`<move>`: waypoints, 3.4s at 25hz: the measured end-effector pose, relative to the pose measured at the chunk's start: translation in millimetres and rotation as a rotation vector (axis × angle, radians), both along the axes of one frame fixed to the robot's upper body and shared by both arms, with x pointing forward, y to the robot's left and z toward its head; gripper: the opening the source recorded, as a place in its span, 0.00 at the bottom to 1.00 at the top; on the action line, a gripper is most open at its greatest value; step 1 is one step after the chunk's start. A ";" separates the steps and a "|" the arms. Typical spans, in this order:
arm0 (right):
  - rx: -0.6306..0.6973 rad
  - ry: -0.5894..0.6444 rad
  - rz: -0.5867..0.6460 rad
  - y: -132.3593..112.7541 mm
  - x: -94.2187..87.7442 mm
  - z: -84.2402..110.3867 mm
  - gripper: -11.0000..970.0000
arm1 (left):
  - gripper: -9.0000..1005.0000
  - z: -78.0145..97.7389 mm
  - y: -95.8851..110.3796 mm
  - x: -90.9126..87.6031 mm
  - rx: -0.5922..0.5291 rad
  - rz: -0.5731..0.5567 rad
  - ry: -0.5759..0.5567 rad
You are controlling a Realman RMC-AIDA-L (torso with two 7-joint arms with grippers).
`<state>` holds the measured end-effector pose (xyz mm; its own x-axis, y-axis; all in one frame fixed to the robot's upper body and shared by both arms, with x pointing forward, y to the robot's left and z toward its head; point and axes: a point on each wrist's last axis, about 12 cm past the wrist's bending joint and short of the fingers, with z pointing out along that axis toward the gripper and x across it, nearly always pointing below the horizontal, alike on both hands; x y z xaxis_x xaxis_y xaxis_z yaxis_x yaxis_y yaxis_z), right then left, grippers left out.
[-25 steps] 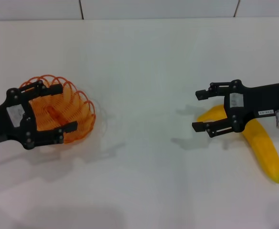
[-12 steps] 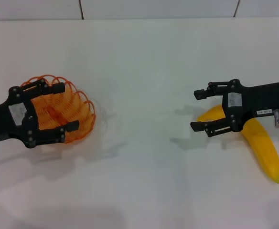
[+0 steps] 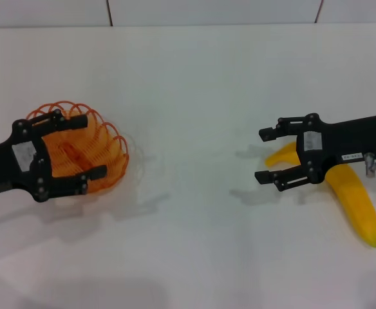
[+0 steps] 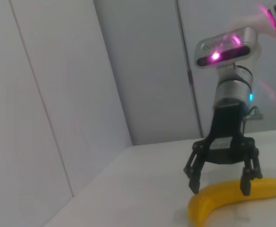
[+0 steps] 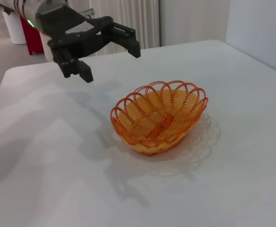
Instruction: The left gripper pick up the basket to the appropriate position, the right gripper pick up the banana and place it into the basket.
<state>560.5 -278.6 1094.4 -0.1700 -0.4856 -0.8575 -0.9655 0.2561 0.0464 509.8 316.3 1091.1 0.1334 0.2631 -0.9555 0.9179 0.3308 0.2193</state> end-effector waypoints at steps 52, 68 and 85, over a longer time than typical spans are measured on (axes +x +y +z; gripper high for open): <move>0.015 0.031 -0.004 3.2 -3.3 -2.5 0.91 | 0.82 45.2 3.8 116.0 0.492 0.594 0.544; 0.021 0.054 -0.022 2.9 -4.1 -3.7 0.91 | 0.81 28.8 -8.6 119.5 0.454 0.564 0.515; 0.019 0.056 -0.029 2.1 -4.1 -4.4 0.91 | 0.72 19.2 -4.2 114.8 0.411 0.581 0.518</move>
